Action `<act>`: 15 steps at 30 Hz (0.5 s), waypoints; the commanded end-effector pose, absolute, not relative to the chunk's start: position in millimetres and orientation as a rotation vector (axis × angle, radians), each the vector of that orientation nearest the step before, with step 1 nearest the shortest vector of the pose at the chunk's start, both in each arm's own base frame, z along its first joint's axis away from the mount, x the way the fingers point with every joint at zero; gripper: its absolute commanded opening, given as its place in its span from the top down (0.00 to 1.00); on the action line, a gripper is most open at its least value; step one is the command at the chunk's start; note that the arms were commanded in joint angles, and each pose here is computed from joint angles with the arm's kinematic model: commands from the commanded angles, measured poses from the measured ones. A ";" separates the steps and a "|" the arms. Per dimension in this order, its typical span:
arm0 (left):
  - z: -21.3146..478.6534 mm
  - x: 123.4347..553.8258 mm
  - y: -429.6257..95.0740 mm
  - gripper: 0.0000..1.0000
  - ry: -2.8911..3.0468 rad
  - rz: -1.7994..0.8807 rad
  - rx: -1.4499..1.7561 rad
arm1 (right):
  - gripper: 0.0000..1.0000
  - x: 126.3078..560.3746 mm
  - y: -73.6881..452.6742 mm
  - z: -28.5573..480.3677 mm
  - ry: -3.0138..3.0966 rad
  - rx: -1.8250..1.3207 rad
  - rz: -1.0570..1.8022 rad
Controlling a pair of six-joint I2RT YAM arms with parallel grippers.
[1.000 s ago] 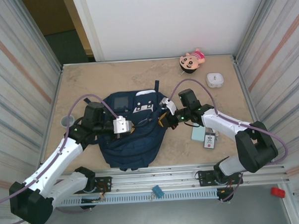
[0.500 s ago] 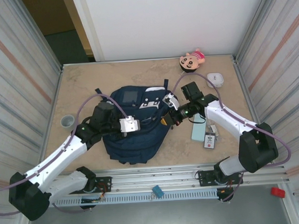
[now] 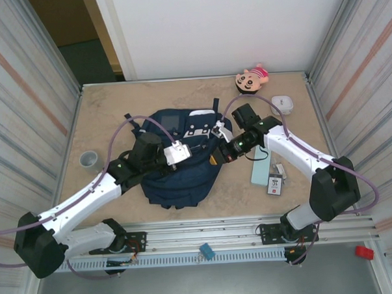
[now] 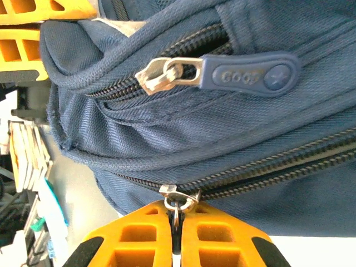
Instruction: Pack books, pencil case, and school supplies into a backpack
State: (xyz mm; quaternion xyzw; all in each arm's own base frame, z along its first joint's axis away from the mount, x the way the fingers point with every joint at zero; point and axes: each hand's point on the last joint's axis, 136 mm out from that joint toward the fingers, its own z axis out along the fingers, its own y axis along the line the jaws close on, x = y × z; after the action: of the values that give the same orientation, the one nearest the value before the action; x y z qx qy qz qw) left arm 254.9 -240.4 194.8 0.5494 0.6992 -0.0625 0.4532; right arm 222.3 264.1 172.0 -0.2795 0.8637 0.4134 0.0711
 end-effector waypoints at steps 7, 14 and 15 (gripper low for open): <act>213.8 285.9 -250.3 1.00 1.802 -0.240 0.991 | 0.97 195.8 315.1 193.2 2.588 -0.782 1.436; 217.0 273.4 -256.4 1.00 1.707 -0.269 1.089 | 0.60 208.6 292.2 200.5 2.556 -0.585 1.425; 217.4 269.7 -257.1 1.00 1.681 -0.271 1.116 | 0.57 212.8 285.3 202.9 2.540 -0.531 1.435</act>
State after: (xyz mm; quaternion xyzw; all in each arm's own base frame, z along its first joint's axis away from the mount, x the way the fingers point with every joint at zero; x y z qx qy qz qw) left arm 266.0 -253.9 185.2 0.4723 0.7386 -0.1076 0.4688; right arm 203.8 297.1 181.4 -0.2171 0.8614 0.4555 0.0574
